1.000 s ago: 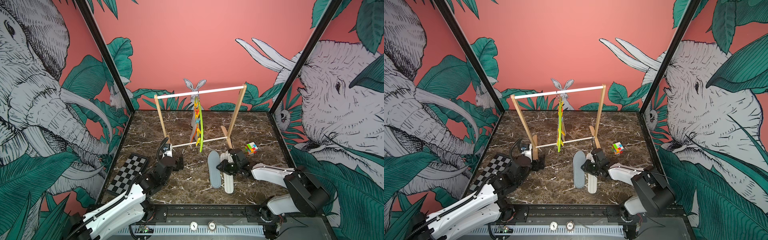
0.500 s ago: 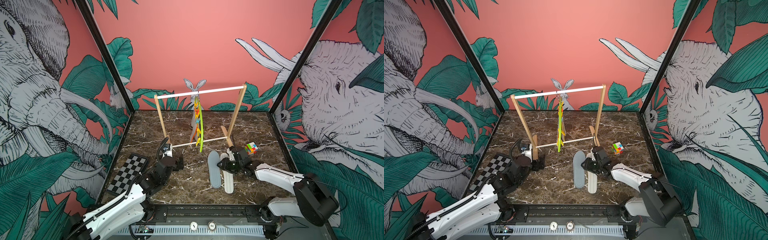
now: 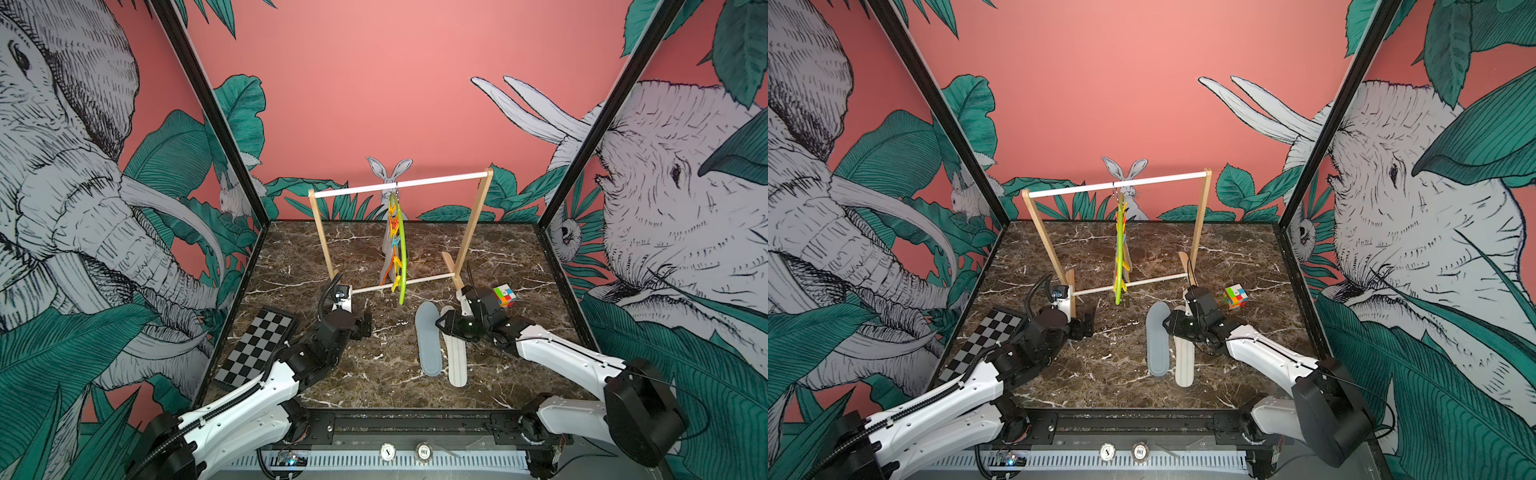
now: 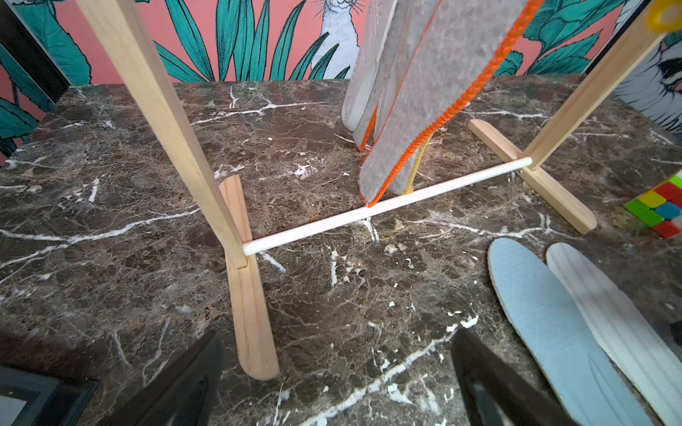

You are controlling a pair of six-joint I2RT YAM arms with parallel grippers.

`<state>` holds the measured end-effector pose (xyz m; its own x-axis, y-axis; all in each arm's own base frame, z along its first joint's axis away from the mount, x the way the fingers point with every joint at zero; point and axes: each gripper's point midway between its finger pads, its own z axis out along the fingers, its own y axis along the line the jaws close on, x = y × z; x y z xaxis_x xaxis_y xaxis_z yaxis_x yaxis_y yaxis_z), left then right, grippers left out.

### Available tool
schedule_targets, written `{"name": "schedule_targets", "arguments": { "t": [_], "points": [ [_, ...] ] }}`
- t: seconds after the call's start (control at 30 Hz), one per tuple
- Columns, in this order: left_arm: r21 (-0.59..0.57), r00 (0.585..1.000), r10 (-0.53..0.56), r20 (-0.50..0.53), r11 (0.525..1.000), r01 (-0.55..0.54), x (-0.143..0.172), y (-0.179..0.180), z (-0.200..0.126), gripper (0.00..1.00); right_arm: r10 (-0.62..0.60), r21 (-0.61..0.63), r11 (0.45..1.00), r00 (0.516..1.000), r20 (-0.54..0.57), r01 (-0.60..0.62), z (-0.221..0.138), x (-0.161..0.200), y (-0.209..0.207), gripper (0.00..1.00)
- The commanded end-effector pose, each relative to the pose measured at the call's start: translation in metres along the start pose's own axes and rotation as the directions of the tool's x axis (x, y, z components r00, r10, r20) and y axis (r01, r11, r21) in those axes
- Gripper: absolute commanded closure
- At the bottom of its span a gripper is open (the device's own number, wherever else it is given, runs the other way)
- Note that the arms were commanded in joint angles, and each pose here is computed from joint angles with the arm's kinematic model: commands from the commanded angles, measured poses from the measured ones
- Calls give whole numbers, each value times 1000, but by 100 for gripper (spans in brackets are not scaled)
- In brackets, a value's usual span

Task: Take the shoe insoles off the hanger
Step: Remove the insole from the hanger.

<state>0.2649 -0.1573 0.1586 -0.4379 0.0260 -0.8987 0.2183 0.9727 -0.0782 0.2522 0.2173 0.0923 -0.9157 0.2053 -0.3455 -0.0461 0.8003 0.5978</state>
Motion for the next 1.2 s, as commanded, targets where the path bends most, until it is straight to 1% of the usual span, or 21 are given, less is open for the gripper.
{"name": "schedule_targets", "arguments": {
  "t": [0.0, 0.2, 0.3, 0.37, 0.43, 0.57, 0.7, 0.8, 0.9, 1.0, 1.17],
  "points": [
    [14, 999, 33, 31, 999, -33, -4, -5, 6, 2, -43, 2, 999, 999, 32, 43, -8, -10, 7, 48],
    [49, 995, 71, 67, 996, -74, -4, -16, 18, 2, -65, -10, 998, 995, 79, 66, -11, -27, 18, 43],
    [81, 988, 85, 132, 992, -96, -9, -24, 21, 3, -77, -36, 996, 988, 132, 82, -15, -40, 29, 41],
    [86, 979, 115, 168, 988, -131, -10, -26, 23, 3, -91, -45, 994, 982, 167, 99, -20, -49, 36, 40],
    [86, 971, 159, 180, 981, -176, -9, -29, 27, 3, -109, -48, 992, 978, 180, 119, -23, -54, 41, 40],
    [84, 950, 248, 190, 960, -268, -5, -37, 39, 2, -130, -66, 988, 977, 167, 143, -27, -56, 51, 38],
    [79, 933, 286, 217, 948, -309, -4, -45, 52, 3, -123, -100, 985, 981, 151, 139, -25, -55, 57, 37],
    [70, 925, 290, 245, 946, -315, -6, -50, 63, 3, -114, -112, 985, 983, 144, 131, -23, -53, 58, 37],
    [77, 930, 269, 250, 952, -296, -5, -55, 79, 5, -112, -112, 985, 983, 142, 129, -24, -52, 58, 38],
    [87, 937, 231, 261, 961, -261, -7, -56, 94, 10, -115, -105, 986, 983, 145, 131, -28, -51, 56, 39],
    [80, 941, 211, 264, 968, -239, -9, -56, 113, 16, -119, -97, 986, 981, 153, 135, -36, -50, 55, 38]
  ]
}}
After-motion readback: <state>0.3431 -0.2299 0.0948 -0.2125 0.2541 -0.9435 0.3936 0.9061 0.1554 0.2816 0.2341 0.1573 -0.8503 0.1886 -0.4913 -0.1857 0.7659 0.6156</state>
